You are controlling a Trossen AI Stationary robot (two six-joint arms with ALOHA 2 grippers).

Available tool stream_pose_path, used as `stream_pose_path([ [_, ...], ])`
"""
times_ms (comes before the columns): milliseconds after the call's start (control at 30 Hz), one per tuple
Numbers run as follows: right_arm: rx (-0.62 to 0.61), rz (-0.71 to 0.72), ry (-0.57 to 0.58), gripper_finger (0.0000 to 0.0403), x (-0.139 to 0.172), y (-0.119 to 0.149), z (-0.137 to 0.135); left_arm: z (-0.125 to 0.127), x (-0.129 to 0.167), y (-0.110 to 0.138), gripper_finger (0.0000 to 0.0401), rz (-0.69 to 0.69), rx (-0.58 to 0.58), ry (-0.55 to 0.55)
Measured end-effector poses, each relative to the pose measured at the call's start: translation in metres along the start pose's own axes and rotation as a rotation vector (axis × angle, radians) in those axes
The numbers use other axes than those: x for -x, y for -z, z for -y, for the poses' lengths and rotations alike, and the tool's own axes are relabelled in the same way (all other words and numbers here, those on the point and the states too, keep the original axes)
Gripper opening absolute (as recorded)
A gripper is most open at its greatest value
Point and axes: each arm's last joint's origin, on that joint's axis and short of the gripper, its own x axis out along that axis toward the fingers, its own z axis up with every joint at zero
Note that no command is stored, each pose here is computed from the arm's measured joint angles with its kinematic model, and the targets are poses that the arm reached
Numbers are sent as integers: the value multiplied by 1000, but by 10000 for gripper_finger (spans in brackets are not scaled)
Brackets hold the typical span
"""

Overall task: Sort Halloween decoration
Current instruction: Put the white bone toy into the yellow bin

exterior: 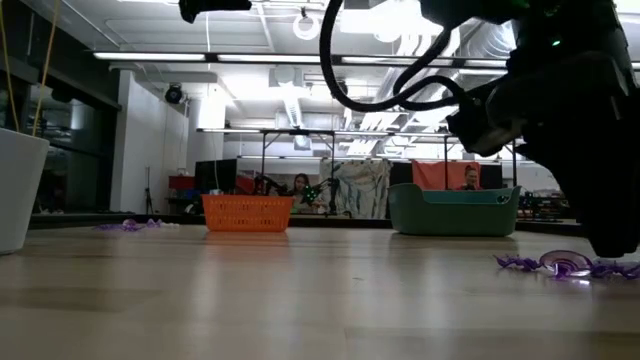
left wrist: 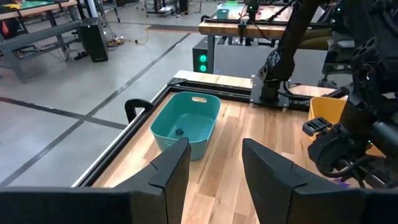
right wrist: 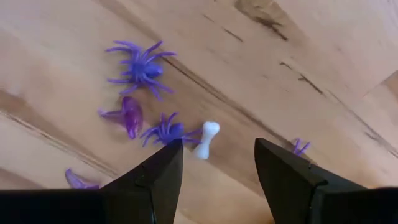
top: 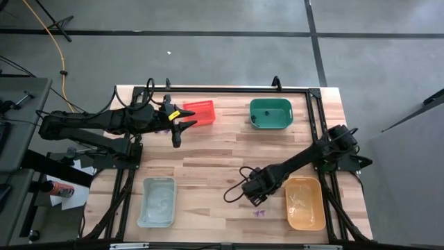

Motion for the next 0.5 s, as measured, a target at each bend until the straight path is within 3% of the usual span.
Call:
stream_pose_path([
  [500, -48, 53, 22, 192, 0, -2, 1, 0, 0, 0, 136, 0, 2, 0],
])
